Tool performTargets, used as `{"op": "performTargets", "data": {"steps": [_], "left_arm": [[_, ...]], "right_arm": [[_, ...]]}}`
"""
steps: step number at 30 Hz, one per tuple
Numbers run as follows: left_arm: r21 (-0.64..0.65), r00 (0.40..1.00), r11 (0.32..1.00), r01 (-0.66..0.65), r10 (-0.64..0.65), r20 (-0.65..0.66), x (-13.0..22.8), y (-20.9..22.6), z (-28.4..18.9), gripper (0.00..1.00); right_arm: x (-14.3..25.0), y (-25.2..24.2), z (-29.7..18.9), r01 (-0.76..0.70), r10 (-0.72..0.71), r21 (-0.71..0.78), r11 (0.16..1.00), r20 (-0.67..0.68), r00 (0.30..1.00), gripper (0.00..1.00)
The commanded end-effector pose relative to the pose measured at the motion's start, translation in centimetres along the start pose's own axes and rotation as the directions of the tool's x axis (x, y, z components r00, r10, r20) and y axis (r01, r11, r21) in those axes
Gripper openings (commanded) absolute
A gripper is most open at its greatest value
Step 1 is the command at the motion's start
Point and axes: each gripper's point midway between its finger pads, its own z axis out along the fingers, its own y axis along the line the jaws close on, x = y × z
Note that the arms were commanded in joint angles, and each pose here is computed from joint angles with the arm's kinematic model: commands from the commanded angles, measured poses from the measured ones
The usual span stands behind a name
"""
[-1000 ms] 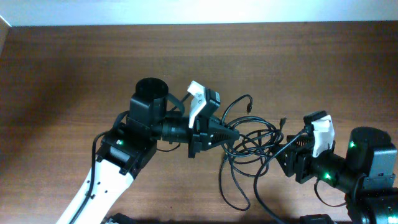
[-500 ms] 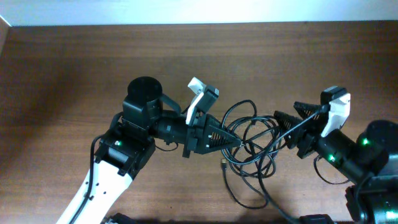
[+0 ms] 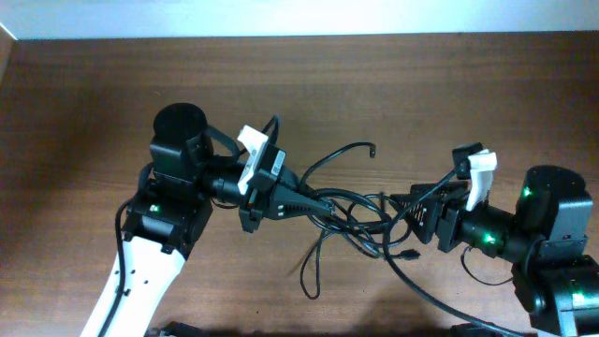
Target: Untangle cables
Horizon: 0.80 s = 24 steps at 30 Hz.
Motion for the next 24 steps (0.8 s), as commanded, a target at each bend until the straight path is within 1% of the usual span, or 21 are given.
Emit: {"op": "performTargets", "data": {"steps": [1,2,4,5,7,8,9,11,12,15,17,18,19,20,21,22,24], "left_arm": [[0.02,0.99,0.99,-0.141,0.141,0.005,-0.7,-0.8,-0.1,0.0],[0.02,0.987,0.987,-0.161,0.161,0.005,-0.7,-0.8,-0.1,0.0],[0.02,0.977,0.976,-0.215,0.215,0.007,-0.6,-0.8,-0.1,0.0],[0.019,0.962,0.962,-0.274,0.274,0.007,-0.4,-0.8,-0.1,0.0],[-0.008,0.971,0.971,-0.24,0.239,-0.003,0.0,-0.3,-0.1,0.0],[-0.067,0.982,0.98,-0.187,0.186,-0.027,0.7,0.9,-0.2,0.0],[-0.125,0.991,0.984,-0.129,0.123,-0.05,1.6,2.1,-0.3,0.0],[-0.123,0.987,0.98,-0.156,0.15,-0.056,1.8,2.2,-0.3,0.0],[-0.131,0.984,0.976,-0.176,0.169,-0.063,1.8,2.4,-0.3,0.0],[-0.183,0.982,0.967,-0.179,0.166,-0.085,2.1,3.3,-0.5,0.0],[-0.193,0.979,0.961,-0.196,0.181,-0.095,2.2,3.5,-0.6,0.0],[-0.193,0.979,0.961,-0.197,0.181,-0.095,2.2,3.5,-0.6,0.0],[-0.193,0.979,0.961,-0.197,0.181,-0.096,2.2,3.5,-0.6,0.0],[-0.191,0.974,0.957,-0.22,0.204,-0.1,2.2,3.5,-0.6,0.0],[-0.187,0.964,0.948,-0.259,0.242,-0.107,2.2,3.5,-0.6,0.0],[-0.177,0.942,0.927,-0.331,0.313,-0.121,2.2,3.5,-0.6,0.0],[-0.168,0.91,0.896,-0.41,0.392,-0.132,2.0,3.6,-0.6,0.0]], "right_arm": [[0.4,2.4,-0.4,0.044,-0.047,-0.128,0.991,-0.018,0.999,0.59],[0.4,2.1,-0.3,0.04,-0.043,-0.113,0.993,-0.018,0.999,0.59],[0.0,0.2,-0.2,-0.018,0.018,0.0,1.0,0.001,1.0,0.59],[-0.3,-0.9,-0.3,-0.073,0.072,0.065,0.995,0.023,0.997,0.65],[-0.6,-0.7,-0.2,-0.081,0.08,0.049,0.996,0.03,0.996,0.65],[-1.3,-0.5,-0.3,-0.095,0.093,0.038,0.995,0.056,0.994,0.66],[-2.1,-0.2,-0.3,-0.104,0.102,0.025,0.994,0.087,0.991,0.7],[-2.6,0.0,-0.3,-0.094,0.092,0.017,0.995,0.1,0.991,0.72],[-2.9,-0.7,-0.4,-0.095,0.088,0.054,0.994,0.12,0.989,0.72],[-3.4,-3.0,-0.8,-0.115,0.085,0.18,0.977,0.169,0.982,0.75],[-3.7,-3.8,-1.0,-0.122,0.08,0.224,0.967,0.189,0.979,0.75],[-3.5,-3.5,-0.9,-0.122,0.084,0.212,0.97,0.18,0.98,0.75],[-2.5,-2.1,-0.5,-0.122,0.106,0.132,0.984,0.125,0.986,0.75],[-1.5,-0.9,-0.3,-0.12,0.115,0.061,0.991,0.068,0.991,0.75],[0.3,0.6,-0.2,-0.102,0.101,-0.026,0.995,-0.017,0.995,0.75],[2.5,1.1,-0.3,-0.121,0.115,-0.05,0.991,-0.1,0.988,0.75],[4.0,0.9,-0.5,-0.119,0.112,-0.038,0.992,-0.152,0.982,0.75]]}}
